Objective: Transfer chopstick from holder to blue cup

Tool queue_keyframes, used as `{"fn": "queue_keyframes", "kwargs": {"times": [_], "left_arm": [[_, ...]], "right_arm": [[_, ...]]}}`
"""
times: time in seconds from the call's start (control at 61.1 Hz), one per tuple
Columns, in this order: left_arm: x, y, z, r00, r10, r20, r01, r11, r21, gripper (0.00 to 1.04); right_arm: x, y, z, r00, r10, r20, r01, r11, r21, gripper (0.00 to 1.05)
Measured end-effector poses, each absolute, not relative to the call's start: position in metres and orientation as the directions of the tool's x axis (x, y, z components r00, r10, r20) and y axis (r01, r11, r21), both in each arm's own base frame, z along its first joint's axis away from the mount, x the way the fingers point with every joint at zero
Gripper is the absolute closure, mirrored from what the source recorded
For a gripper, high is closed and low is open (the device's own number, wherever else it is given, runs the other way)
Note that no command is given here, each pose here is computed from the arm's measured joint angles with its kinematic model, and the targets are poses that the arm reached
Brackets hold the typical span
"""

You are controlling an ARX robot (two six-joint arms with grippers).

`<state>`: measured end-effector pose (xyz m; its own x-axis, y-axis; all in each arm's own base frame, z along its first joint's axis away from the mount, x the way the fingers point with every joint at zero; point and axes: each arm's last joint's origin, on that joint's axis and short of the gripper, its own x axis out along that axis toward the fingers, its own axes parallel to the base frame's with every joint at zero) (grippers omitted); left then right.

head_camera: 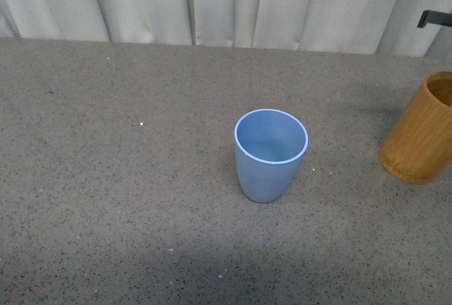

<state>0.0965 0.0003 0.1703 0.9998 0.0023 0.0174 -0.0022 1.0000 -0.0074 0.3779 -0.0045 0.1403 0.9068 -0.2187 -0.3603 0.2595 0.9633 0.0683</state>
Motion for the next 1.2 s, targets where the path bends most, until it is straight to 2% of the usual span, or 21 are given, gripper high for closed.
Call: {"fn": "queue_keyframes", "kwargs": {"times": [0.557, 0.9, 1.195], "left_arm": [[0.096, 0.000, 0.170, 1.000, 0.002, 0.017, -0.002, 1.000, -0.007, 0.07], [0.096, 0.000, 0.170, 1.000, 0.003, 0.017, -0.003, 1.000, -0.007, 0.07], [0.096, 0.000, 0.170, 1.000, 0.002, 0.017, -0.002, 1.000, -0.007, 0.07]], "right_arm": [[0.354, -0.008, 0.223, 0.973, -0.148, -0.177, 0.175, 0.974, 0.143, 1.04], [0.334, -0.001, 0.261, 0.987, -0.109, -0.117, 0.126, 0.980, 0.153, 1.04], [0.330, 0.019, 0.275, 0.993, -0.069, -0.100, 0.085, 0.984, 0.158, 1.04]]}}
